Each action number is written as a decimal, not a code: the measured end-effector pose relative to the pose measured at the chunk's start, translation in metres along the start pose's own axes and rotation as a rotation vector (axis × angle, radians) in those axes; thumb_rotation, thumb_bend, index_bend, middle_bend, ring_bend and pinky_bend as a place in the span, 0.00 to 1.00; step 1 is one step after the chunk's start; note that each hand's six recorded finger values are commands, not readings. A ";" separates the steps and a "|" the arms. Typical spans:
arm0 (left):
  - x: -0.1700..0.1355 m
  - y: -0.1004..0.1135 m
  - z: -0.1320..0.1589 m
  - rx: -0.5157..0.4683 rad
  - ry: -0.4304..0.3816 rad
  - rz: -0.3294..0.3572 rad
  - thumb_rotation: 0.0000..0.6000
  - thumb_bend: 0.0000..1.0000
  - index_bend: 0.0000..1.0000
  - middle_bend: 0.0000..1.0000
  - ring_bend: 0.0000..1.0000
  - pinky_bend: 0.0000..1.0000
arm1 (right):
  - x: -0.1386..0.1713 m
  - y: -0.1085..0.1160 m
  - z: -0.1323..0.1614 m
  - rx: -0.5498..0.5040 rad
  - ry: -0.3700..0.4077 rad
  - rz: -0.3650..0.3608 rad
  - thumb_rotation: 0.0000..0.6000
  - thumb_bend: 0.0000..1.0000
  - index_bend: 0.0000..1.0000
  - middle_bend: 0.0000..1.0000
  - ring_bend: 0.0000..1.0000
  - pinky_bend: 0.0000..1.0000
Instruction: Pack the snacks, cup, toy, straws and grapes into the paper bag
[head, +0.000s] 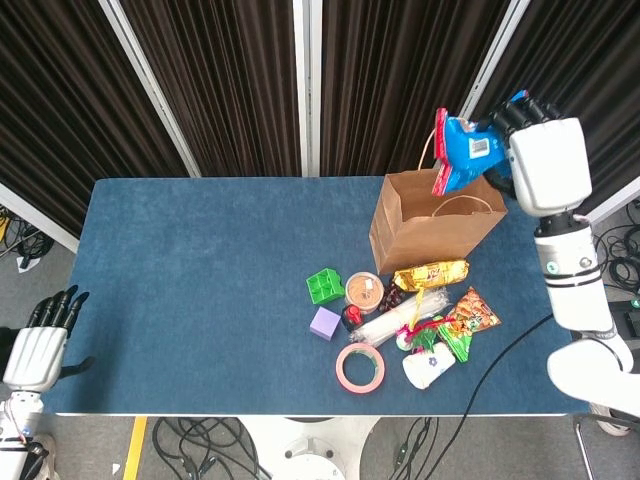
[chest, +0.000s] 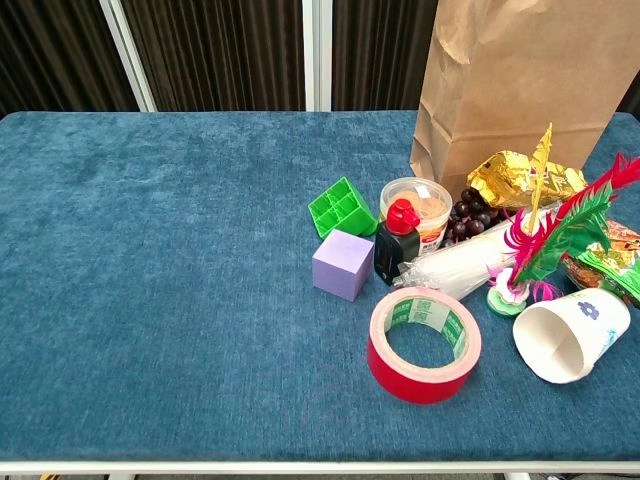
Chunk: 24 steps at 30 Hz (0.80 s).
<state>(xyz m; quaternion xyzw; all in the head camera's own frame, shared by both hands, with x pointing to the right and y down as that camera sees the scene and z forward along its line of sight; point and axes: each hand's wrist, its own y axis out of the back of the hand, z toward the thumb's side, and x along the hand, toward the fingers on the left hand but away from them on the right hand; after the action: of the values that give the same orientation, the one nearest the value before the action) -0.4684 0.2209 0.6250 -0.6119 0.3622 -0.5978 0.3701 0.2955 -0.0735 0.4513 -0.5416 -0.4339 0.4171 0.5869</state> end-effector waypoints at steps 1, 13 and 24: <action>0.000 0.000 0.000 0.002 0.000 -0.002 1.00 0.05 0.07 0.04 0.00 0.11 | -0.003 -0.005 -0.004 0.029 -0.008 0.010 1.00 0.42 0.58 0.47 0.36 0.47; 0.003 -0.006 -0.005 0.016 0.009 -0.020 1.00 0.05 0.07 0.04 0.00 0.11 | -0.006 -0.079 -0.014 0.117 -0.006 0.192 1.00 0.42 0.58 0.47 0.36 0.47; 0.002 -0.008 -0.009 0.007 0.013 -0.025 1.00 0.05 0.07 0.04 0.00 0.11 | 0.002 -0.109 -0.003 0.094 0.024 0.268 1.00 0.42 0.58 0.47 0.36 0.47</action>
<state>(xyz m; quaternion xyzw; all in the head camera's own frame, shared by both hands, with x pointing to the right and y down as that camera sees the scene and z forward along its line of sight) -0.4774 0.2227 0.6333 -0.6111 0.3550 -0.6077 0.3623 0.3009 -0.0792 0.5604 -0.5716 -0.3304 0.5050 0.5559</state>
